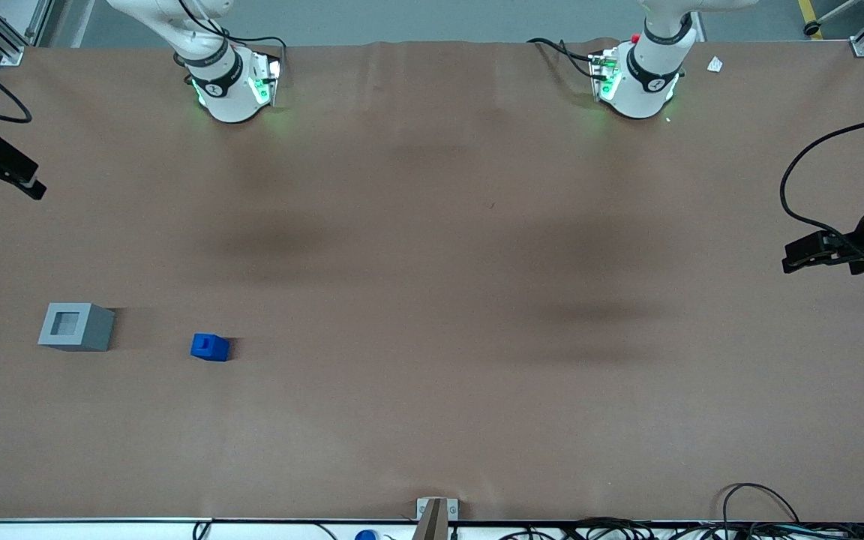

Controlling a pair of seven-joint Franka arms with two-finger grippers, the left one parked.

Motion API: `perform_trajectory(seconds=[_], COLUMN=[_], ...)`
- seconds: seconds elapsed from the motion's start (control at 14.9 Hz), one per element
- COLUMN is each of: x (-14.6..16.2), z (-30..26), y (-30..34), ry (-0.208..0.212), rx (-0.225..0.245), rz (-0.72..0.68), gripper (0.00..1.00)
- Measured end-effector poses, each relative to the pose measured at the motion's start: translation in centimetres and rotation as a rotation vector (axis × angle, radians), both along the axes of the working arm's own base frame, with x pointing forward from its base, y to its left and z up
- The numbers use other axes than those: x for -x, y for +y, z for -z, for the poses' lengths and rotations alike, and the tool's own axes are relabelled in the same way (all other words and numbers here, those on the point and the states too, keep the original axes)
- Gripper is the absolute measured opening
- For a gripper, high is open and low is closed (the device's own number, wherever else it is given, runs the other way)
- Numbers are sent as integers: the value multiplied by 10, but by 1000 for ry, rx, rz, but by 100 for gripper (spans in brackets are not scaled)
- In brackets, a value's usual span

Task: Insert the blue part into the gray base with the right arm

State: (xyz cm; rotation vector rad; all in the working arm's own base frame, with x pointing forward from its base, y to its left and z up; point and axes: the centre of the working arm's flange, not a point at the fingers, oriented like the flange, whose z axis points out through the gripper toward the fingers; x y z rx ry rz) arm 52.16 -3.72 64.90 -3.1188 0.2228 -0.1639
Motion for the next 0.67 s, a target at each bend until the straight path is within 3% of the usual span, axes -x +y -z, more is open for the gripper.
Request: perform_trajectory(seconds=[0.4, 0.67], x=[-1, -12], z=[3, 22], y=[-1, 4], ry=[7, 39], rx=[-1, -3], rz=[3, -9], gripper=[100, 100])
